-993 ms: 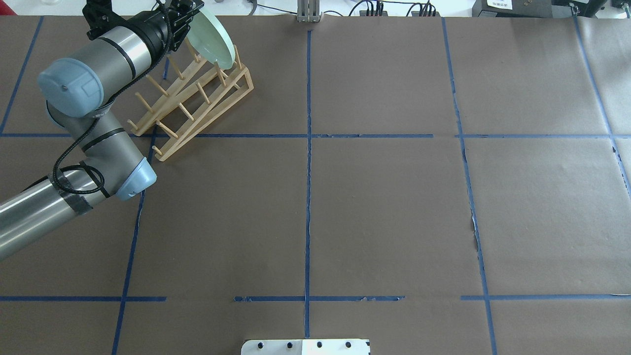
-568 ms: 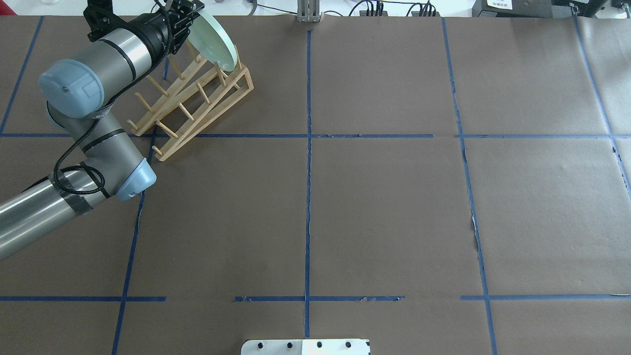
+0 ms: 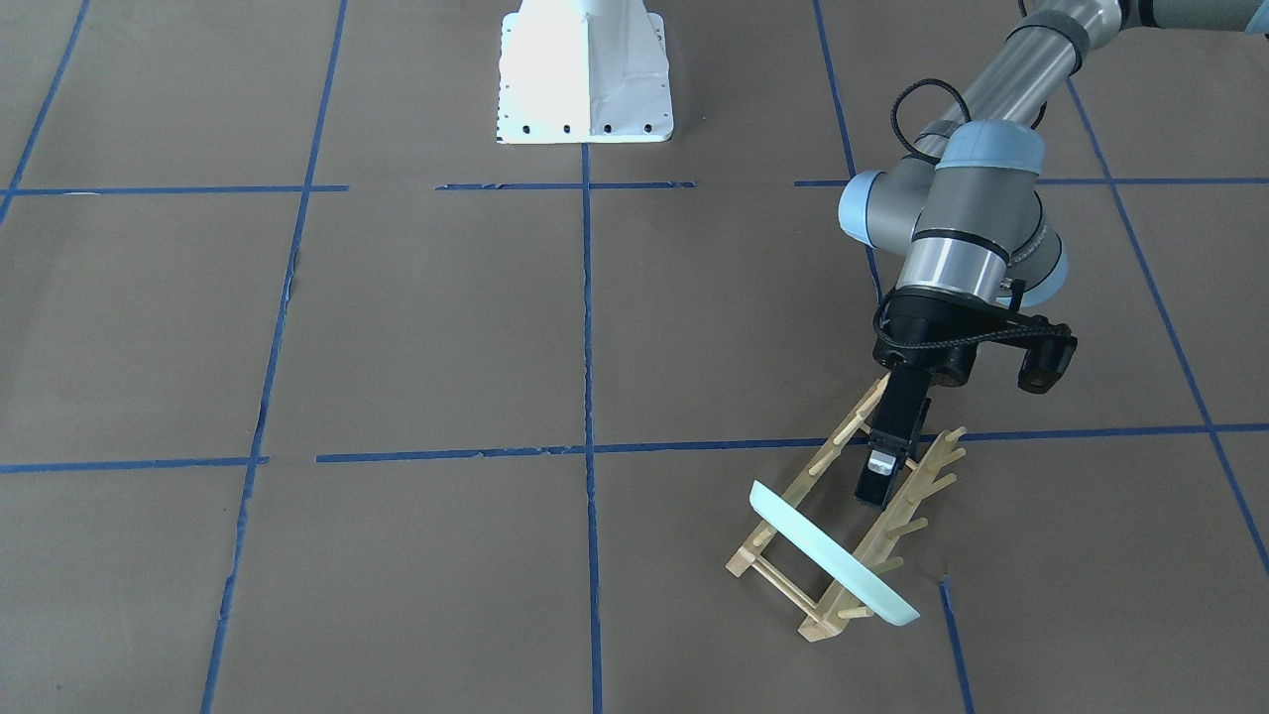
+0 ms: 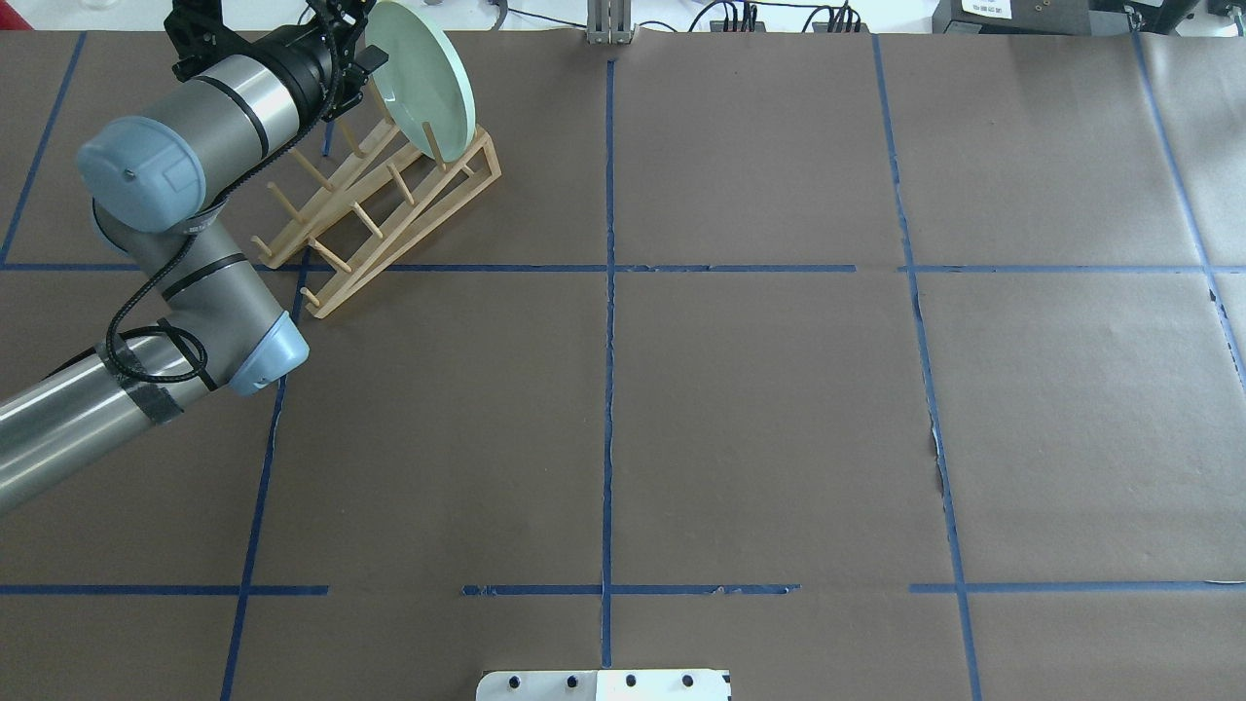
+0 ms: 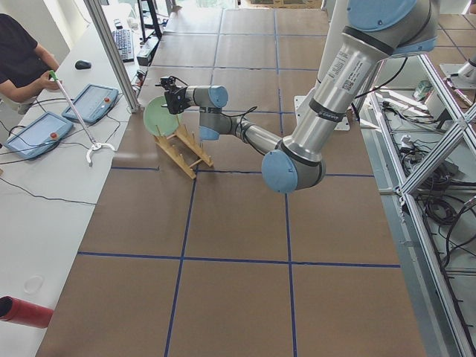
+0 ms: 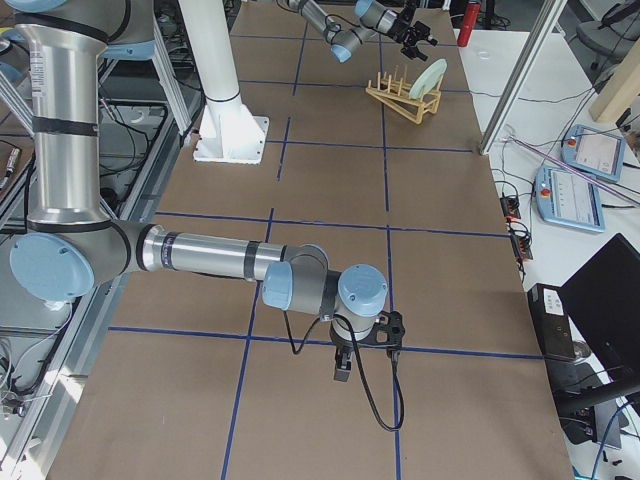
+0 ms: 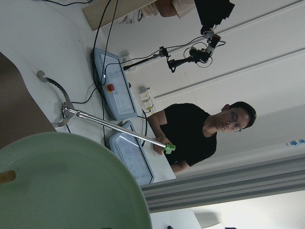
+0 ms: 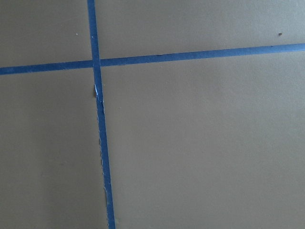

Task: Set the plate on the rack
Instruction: 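Lower the plate with the left gripper into the rack's slots, then open the left gripper and release the plate in the rack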

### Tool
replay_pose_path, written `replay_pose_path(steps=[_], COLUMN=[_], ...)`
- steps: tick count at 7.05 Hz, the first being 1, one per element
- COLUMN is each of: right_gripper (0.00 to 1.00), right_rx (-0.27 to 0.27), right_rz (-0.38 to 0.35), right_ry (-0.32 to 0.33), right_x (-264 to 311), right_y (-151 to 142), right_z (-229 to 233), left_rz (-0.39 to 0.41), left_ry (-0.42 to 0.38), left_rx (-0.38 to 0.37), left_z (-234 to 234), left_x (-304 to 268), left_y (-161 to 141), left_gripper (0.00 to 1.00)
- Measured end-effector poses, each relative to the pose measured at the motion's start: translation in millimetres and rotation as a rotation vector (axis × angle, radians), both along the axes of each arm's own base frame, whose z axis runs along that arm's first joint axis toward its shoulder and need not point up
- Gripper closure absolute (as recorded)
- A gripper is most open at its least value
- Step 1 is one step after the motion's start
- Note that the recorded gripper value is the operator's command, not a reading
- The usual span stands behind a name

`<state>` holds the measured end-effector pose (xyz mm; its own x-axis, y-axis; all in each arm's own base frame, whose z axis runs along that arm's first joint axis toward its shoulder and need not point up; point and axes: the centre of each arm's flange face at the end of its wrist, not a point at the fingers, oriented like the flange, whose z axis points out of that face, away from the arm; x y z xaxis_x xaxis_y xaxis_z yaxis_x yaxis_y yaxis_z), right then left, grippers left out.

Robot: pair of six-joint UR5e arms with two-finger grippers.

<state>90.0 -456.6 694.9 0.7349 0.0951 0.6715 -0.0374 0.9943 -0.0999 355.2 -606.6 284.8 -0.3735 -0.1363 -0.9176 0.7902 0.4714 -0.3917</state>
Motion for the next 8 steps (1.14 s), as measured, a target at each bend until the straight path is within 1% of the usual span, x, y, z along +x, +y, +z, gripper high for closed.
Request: replay_pose_path(steps=[2, 3, 4, 6, 8], right_gripper=[0.00, 0.00, 0.00, 0.00, 0.00], right_rx=[0.000, 0.001, 0.001, 0.001, 0.001], right_rz=[0.000, 0.000, -0.001, 0.000, 0.000], right_ry=[0.000, 0.000, 0.000, 0.000, 0.000], right_x=[0, 0, 0, 0, 0], right_y=[0, 0, 0, 0, 0], right_z=[0, 0, 0, 0, 0], left_rz=[0.000, -0.002, -0.010, -0.030, -0.040], left_ry=[-0.006, -0.036, -0.109, -0.297, -0.492], left_rx=[0.002, 0.017, 0.058, 0.158, 0.249], left_z=[0, 0, 0, 0, 9], left_x=[0, -1, -3, -9, -17], left_y=[0, -1, -2, -5, 2], left_gripper=[0.00, 0.00, 0.00, 0.00, 0.00])
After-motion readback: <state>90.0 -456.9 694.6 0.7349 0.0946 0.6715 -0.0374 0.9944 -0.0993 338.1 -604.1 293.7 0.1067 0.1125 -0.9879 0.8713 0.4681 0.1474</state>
